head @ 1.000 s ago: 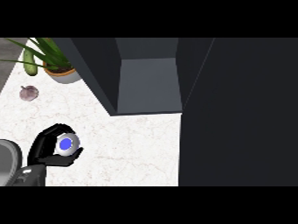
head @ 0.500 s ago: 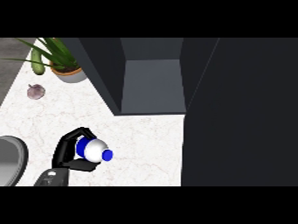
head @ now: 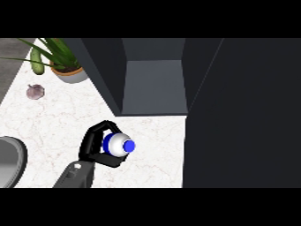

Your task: Pick up the bottled water, place it into the cabinet and close the cabinet

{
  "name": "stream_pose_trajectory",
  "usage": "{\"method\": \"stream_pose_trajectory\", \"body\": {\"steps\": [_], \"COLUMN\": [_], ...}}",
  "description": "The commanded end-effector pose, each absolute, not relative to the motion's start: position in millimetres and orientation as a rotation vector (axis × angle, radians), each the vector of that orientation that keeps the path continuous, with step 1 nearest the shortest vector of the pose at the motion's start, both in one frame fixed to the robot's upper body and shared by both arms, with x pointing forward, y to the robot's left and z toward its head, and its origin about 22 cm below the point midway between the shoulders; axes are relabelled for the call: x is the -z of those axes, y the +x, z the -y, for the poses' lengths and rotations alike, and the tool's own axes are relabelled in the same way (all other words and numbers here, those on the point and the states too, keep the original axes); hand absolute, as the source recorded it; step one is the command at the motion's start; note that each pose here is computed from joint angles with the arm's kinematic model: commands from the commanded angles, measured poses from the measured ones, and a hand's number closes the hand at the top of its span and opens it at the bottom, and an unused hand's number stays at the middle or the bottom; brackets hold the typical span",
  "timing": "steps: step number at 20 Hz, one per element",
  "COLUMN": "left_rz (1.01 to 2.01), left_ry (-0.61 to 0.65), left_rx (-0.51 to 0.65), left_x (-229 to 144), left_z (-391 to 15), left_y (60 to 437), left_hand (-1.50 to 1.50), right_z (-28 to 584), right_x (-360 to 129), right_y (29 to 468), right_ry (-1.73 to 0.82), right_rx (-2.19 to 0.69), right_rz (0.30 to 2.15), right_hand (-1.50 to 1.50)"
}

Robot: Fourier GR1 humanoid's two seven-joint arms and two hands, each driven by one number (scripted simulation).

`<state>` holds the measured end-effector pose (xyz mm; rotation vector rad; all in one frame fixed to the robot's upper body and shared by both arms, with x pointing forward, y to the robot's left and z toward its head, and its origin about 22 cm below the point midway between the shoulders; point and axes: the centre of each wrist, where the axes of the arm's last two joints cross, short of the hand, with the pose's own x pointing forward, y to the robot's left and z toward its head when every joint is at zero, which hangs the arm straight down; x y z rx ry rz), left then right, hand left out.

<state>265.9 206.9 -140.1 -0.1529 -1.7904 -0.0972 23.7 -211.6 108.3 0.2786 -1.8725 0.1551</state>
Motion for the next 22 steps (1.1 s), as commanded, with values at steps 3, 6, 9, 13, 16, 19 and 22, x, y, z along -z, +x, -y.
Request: {"method": "stream_pose_trajectory", "body": {"steps": [3,6,9,13,16,19,22], "left_rz": [1.771,1.756,1.751,1.725,1.727,1.709,1.677], "left_ry": [-0.154,-0.165,-0.175,-0.116,-0.044,-0.048,0.004], "left_rx": [0.062,0.083,0.090,0.058,0.062,0.064,0.037], "left_x": [106.0,75.5,52.2,28.5,7.2,-6.2,-5.3], "left_z": [-159.5,-135.5,-108.7,-92.0,-86.9,-81.2,-79.3], "left_y": [284.2,303.0,309.0,322.6,348.6,365.1,373.2], "left_hand": [1.50,1.50,1.50,1.50,1.50,1.50,1.50], "right_z": [217.5,215.6,218.3,220.3,219.9,231.1,231.2], "right_x": [-140.4,-144.9,-136.4,-137.7,-134.4,-136.2,-139.3], "right_y": [21.9,24.7,21.7,20.9,16.5,21.6,18.7], "right_ry": [0.289,0.280,0.291,0.270,0.250,0.273,0.291], "right_rx": [-0.171,-0.152,-0.159,-0.160,-0.126,-0.153,-0.178], "right_rz": [1.914,1.915,1.914,1.925,1.933,1.947,1.940], "right_hand": [-1.50,-1.50,-1.50,-1.50,-1.50,-1.50,-1.50]}}
